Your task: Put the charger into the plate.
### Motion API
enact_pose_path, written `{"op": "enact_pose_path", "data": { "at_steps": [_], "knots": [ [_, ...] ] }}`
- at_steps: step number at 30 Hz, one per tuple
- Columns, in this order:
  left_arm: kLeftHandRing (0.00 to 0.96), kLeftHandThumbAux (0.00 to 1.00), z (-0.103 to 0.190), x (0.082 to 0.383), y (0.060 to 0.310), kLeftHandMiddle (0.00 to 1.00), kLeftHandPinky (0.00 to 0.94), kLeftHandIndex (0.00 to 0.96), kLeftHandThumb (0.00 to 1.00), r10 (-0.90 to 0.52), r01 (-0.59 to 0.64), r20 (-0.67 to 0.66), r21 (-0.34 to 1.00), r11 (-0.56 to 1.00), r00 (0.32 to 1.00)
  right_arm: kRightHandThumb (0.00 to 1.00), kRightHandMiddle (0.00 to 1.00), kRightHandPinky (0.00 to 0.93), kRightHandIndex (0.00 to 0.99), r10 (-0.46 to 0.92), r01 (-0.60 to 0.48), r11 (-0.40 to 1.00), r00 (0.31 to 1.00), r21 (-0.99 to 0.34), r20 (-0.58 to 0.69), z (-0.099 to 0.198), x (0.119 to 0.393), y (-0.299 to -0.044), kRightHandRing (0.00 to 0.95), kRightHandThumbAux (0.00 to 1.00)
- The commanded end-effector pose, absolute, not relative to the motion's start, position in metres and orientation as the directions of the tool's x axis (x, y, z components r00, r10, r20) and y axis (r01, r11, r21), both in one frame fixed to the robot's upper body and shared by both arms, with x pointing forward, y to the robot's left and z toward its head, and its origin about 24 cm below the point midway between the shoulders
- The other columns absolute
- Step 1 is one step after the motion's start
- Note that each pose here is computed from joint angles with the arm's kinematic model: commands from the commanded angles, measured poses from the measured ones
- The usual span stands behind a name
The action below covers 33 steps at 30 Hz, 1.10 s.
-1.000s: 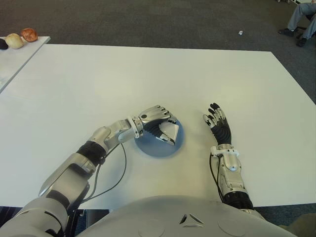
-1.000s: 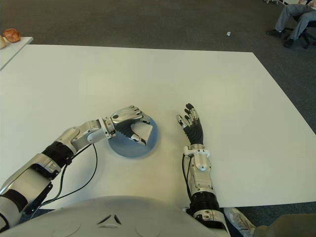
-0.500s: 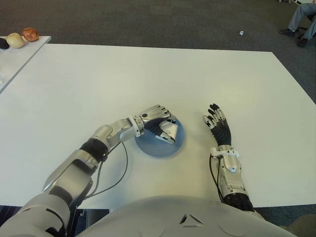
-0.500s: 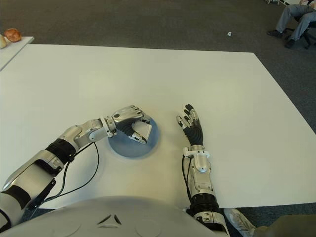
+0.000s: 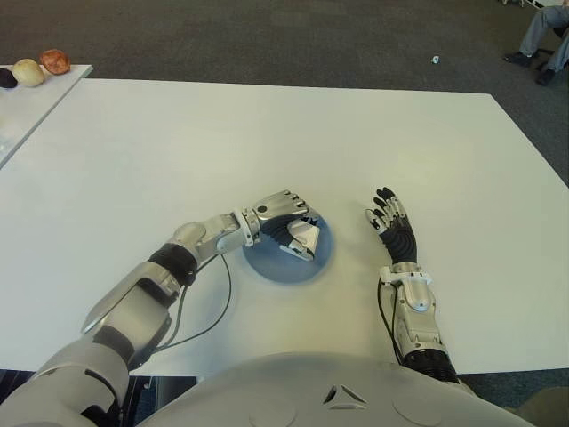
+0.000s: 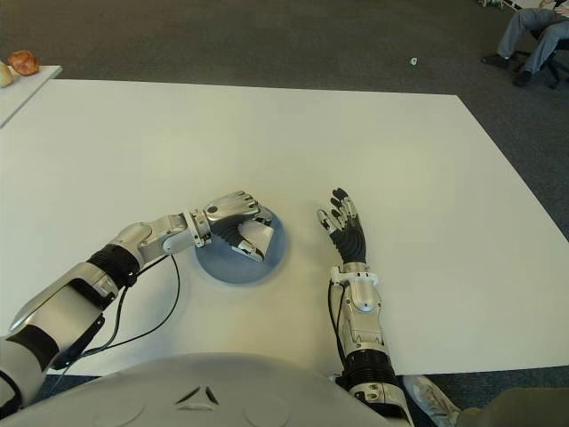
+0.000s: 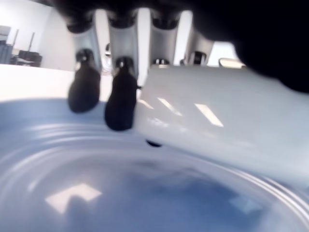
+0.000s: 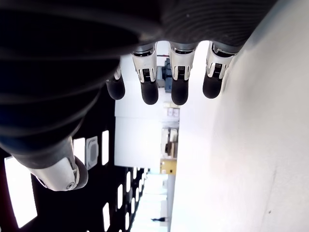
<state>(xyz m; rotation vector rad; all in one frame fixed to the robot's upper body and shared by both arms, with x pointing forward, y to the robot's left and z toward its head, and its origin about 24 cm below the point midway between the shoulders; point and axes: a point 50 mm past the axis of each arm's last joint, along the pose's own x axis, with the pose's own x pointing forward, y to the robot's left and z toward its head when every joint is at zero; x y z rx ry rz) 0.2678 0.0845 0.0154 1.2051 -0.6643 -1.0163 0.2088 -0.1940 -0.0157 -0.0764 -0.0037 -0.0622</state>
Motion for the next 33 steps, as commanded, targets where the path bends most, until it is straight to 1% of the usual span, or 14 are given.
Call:
{"op": "enact_pose_path", "data": {
  "at_steps": [1, 3, 6, 9, 19, 24, 26, 27, 28, 29, 30, 31, 32, 33],
  "knots": [
    [0.075, 0.278, 0.016, 0.269, 0.093, 0.077, 0.077, 0.048, 0.342, -0.889, 0.256, -0.243, 0.955, -0.149, 0.388, 0.0, 0.121, 0.082, 0.05, -0.075, 0.071, 0.995, 0.996, -0.073, -0.049, -0.026, 0.199, -0.199, 0.094, 0.626],
    [0.03, 0.225, 0.016, 0.269, 0.093, 0.031, 0.031, 0.019, 0.308, -0.884, 0.258, -0.264, 0.951, -0.171, 0.386, 0.0, 0.123, 0.083, 0.051, -0.075, 0.071, 0.995, 0.996, -0.073, -0.049, -0.026, 0.199, -0.2, 0.096, 0.627],
    [0.009, 0.173, 0.019, 0.269, 0.095, 0.01, 0.01, 0.006, 0.284, -0.877, 0.256, -0.288, 0.946, -0.198, 0.384, 0.0, 0.124, 0.081, 0.052, -0.073, 0.07, 0.995, 0.996, -0.074, -0.049, -0.026, 0.199, -0.201, 0.096, 0.629],
    [0.003, 0.147, 0.02, 0.269, 0.094, 0.003, 0.003, 0.001, 0.27, -0.873, 0.258, -0.297, 0.944, -0.207, 0.386, 0.0, 0.123, 0.079, 0.052, -0.071, 0.068, 0.995, 0.996, -0.075, -0.049, -0.026, 0.199, -0.202, 0.096, 0.63],
    [0.0, 0.124, 0.028, 0.271, 0.097, 0.0, 0.0, 0.0, 0.247, -0.871, 0.252, -0.293, 0.946, -0.204, 0.395, 0.0, 0.119, 0.078, 0.05, -0.062, 0.059, 0.996, 0.997, -0.073, -0.045, -0.026, 0.199, -0.203, 0.093, 0.634],
    [0.0, 0.129, 0.032, 0.271, 0.099, 0.0, 0.0, 0.0, 0.234, -0.876, 0.241, -0.259, 0.955, -0.17, 0.408, 0.0, 0.119, 0.08, 0.049, -0.06, 0.057, 0.996, 0.997, -0.073, -0.042, -0.026, 0.199, -0.203, 0.093, 0.636],
    [0.0, 0.159, 0.036, 0.273, 0.1, 0.0, 0.049, 0.0, 0.233, -0.876, 0.235, -0.218, 0.964, -0.125, 0.429, 0.0, 0.119, 0.082, 0.049, -0.061, 0.057, 0.996, 0.997, -0.073, -0.042, -0.026, 0.199, -0.203, 0.094, 0.64],
    [0.054, 0.189, 0.038, 0.276, 0.103, 0.033, 0.116, 0.004, 0.238, -0.869, 0.239, -0.185, 0.968, -0.08, 0.458, 0.0, 0.117, 0.083, 0.049, -0.062, 0.058, 0.996, 0.997, -0.072, -0.042, -0.026, 0.199, -0.202, 0.093, 0.643],
    [0.098, 0.208, 0.039, 0.278, 0.105, 0.069, 0.166, 0.02, 0.244, -0.863, 0.242, -0.165, 0.969, -0.051, 0.478, 0.0, 0.116, 0.083, 0.049, -0.062, 0.059, 0.996, 0.997, -0.071, -0.043, -0.026, 0.199, -0.202, 0.092, 0.644],
    [0.163, 0.235, 0.04, 0.28, 0.106, 0.12, 0.238, 0.044, 0.253, -0.858, 0.243, -0.152, 0.969, -0.033, 0.49, 0.0, 0.114, 0.082, 0.049, -0.063, 0.06, 0.996, 0.997, -0.07, -0.043, -0.026, 0.199, -0.202, 0.091, 0.646],
    [0.204, 0.253, 0.043, 0.286, 0.114, 0.153, 0.284, 0.06, 0.259, -0.841, 0.246, -0.121, 0.969, 0.014, 0.527, 0.0, 0.113, 0.082, 0.049, -0.064, 0.061, 0.996, 0.997, -0.07, -0.044, -0.026, 0.199, -0.202, 0.09, 0.647],
    [0.255, 0.269, 0.045, 0.29, 0.12, 0.197, 0.34, 0.095, 0.266, -0.828, 0.246, -0.1, 0.968, 0.046, 0.552, 0.0, 0.112, 0.081, 0.049, -0.065, 0.062, 0.996, 0.997, -0.069, -0.044, -0.026, 0.199, -0.201, 0.089, 0.647],
    [0.329, 0.294, 0.048, 0.295, 0.127, 0.261, 0.421, 0.146, 0.276, -0.808, 0.247, -0.075, 0.965, 0.09, 0.585, 0.0, 0.111, 0.079, 0.049, -0.066, 0.063, 0.996, 0.997, -0.069, -0.044, -0.026, 0.199, -0.201, 0.088, 0.648],
    [0.377, 0.317, 0.05, 0.299, 0.135, 0.307, 0.463, 0.184, 0.29, -0.776, 0.252, -0.042, 0.956, 0.152, 0.629, 0.0, 0.11, 0.078, 0.049, -0.068, 0.065, 0.996, 0.997, -0.068, -0.045, -0.027, 0.199, -0.201, 0.087, 0.649]
  ]
}}
